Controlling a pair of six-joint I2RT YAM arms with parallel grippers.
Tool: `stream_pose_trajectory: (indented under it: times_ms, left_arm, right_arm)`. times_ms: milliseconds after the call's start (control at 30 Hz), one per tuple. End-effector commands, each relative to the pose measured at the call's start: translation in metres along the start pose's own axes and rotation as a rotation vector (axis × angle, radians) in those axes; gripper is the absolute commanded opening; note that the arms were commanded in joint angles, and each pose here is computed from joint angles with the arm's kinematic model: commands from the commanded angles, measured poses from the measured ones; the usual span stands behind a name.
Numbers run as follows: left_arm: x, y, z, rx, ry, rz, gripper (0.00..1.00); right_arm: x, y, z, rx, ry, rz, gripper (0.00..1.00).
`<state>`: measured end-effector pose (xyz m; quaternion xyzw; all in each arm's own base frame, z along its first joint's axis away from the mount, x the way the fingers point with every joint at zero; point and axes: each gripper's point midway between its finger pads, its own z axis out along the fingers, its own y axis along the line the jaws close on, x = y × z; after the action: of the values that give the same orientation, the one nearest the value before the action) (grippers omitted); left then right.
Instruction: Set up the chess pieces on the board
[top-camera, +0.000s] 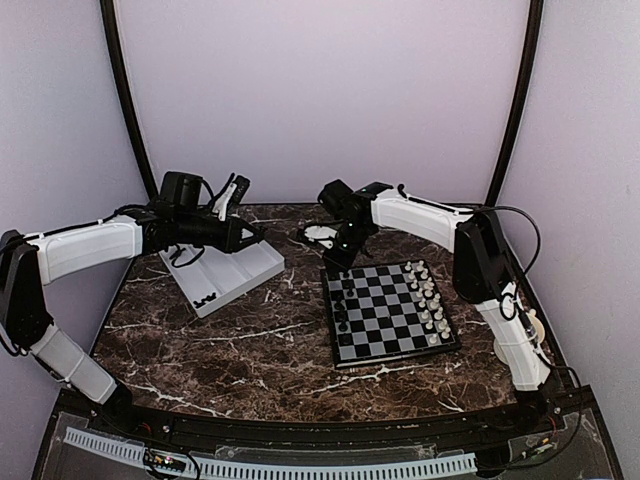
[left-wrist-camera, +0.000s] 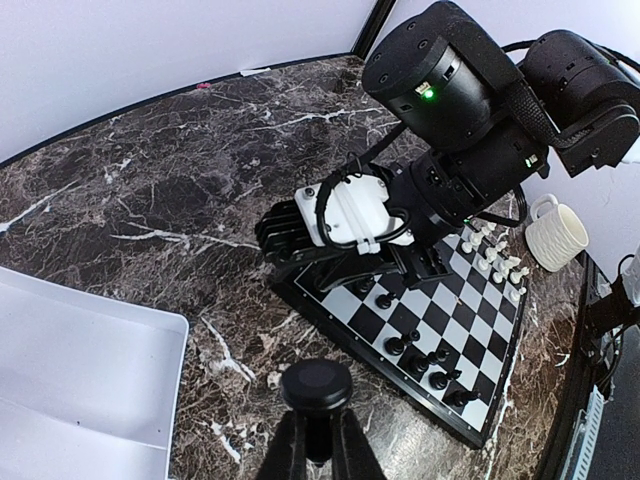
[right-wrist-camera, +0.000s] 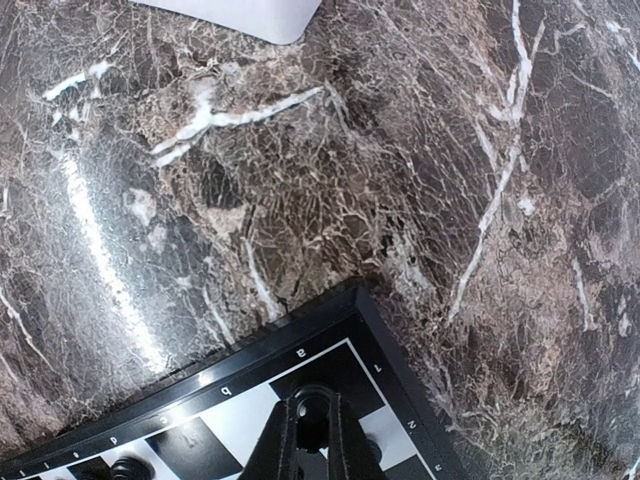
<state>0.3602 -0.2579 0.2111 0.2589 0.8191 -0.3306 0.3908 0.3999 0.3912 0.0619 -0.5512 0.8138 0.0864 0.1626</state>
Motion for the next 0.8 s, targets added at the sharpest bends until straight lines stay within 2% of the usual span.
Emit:
stream_pose_trajectory:
  times_ms: [0, 633, 767]
  left_arm:
    - [-0.0074, -0.0053, -0.0077, 0.013, -0.021, 0.006, 0.01]
    - [-0.0063, -0.0055, -0.0065, 0.018, -0.013, 0.002, 0.01]
    - [-0.0066, -0.0058, -0.0066, 0.019, -0.013, 0.002, 0.01]
  right_arm:
    - [-0.0027, -0.0031, 0.0117, 0.012, -0.001, 0.01, 0.08]
    - [0.0019, -0.0051, 0.0068, 0.027, 0.015, 0.011, 0.07]
    - [0.0027, -0.0038, 0.0053, 0.023, 0.015, 0.019, 0.18]
